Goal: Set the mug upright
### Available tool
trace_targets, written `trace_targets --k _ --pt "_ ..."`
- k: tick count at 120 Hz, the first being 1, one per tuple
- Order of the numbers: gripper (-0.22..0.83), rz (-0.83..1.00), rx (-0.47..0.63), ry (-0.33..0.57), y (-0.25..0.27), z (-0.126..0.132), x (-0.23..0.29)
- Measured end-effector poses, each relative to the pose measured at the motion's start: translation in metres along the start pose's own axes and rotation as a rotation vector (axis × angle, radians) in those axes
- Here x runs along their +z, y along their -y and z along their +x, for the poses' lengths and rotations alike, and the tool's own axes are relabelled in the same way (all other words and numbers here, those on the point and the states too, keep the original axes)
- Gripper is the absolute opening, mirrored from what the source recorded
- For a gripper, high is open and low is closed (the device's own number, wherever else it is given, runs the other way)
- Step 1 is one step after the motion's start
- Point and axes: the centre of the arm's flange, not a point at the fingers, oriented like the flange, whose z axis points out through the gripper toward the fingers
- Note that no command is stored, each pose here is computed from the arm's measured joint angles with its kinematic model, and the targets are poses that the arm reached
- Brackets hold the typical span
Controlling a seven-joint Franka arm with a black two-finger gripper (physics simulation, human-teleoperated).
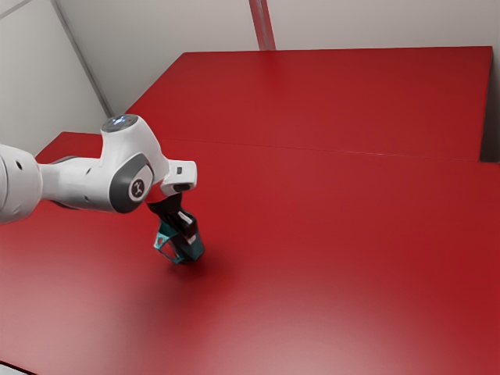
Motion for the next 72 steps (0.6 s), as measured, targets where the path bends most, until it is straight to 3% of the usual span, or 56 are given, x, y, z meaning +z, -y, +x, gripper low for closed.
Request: trace_targets --k 13,28,52,72 --pt "0.3 -0.001 -0.026 -0.002 -0.002 0.001 0.0" --pt "0.44 0.001 -0.047 -0.004 -0.005 0.002 -0.001" --pt "0.55 0.03 -0.071 -0.022 -0.009 0.005 -0.019" --pt "0.58 0.07 -0.082 -0.049 -0.013 0.019 -0.069"
